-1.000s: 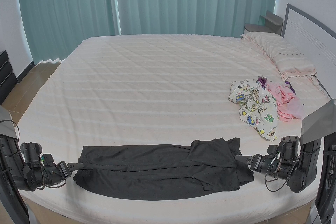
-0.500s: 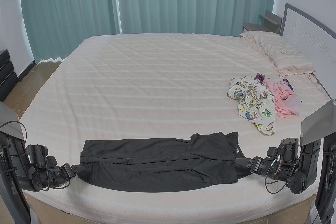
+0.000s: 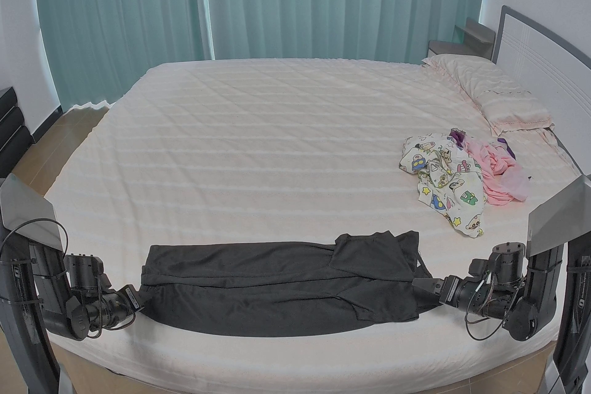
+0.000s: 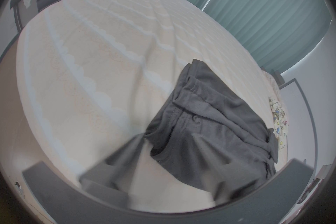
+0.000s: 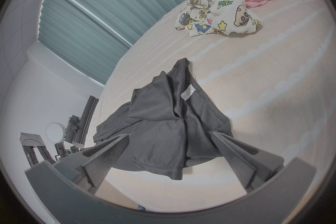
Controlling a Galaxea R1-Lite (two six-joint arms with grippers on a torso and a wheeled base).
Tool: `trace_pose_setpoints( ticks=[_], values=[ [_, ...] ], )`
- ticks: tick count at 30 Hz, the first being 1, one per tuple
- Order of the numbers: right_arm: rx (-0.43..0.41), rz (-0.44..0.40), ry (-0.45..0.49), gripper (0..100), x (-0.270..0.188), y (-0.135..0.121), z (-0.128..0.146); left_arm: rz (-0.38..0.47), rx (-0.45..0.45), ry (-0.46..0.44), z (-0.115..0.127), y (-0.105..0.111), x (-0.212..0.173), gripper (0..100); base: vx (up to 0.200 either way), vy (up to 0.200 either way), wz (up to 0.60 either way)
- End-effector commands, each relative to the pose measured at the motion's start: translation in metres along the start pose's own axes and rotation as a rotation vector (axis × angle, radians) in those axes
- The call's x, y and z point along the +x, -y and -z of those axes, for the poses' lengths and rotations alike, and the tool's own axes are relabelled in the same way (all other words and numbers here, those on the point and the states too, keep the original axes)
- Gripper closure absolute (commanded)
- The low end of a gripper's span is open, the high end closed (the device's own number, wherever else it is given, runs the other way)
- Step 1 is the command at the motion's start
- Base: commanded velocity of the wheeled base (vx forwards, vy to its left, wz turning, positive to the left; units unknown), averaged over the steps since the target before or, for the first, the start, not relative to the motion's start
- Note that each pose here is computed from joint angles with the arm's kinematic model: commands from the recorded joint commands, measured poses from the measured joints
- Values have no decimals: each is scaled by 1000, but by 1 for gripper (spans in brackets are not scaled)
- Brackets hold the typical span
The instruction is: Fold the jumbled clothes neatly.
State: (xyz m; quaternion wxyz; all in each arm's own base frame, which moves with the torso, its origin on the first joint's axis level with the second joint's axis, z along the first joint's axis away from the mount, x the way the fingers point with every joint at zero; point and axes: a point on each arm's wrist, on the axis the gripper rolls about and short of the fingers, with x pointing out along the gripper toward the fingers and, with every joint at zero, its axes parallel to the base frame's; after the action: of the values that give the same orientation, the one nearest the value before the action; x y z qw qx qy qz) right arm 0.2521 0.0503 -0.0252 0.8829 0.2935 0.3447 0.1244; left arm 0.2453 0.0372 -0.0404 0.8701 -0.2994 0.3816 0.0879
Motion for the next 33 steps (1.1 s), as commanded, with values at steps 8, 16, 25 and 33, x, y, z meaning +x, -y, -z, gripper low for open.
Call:
trace_pose_setpoints(
  ticks=[8,16,25,33],
  values=[
    [-3,1,2,0,1,1,1,-107,87,-25,14,-7,-6,100,0,0,0],
    [-7,16,-13,0,1,4,4,-148,137,-26,15,-12,-8,100,0,0,0],
    [-5,101,-17,0,9,15,12,-146,137,-27,15,-12,-8,100,0,0,0],
    [-7,107,8,0,4,13,8,-147,136,-35,16,-13,-7,100,0,0,0]
  ],
)
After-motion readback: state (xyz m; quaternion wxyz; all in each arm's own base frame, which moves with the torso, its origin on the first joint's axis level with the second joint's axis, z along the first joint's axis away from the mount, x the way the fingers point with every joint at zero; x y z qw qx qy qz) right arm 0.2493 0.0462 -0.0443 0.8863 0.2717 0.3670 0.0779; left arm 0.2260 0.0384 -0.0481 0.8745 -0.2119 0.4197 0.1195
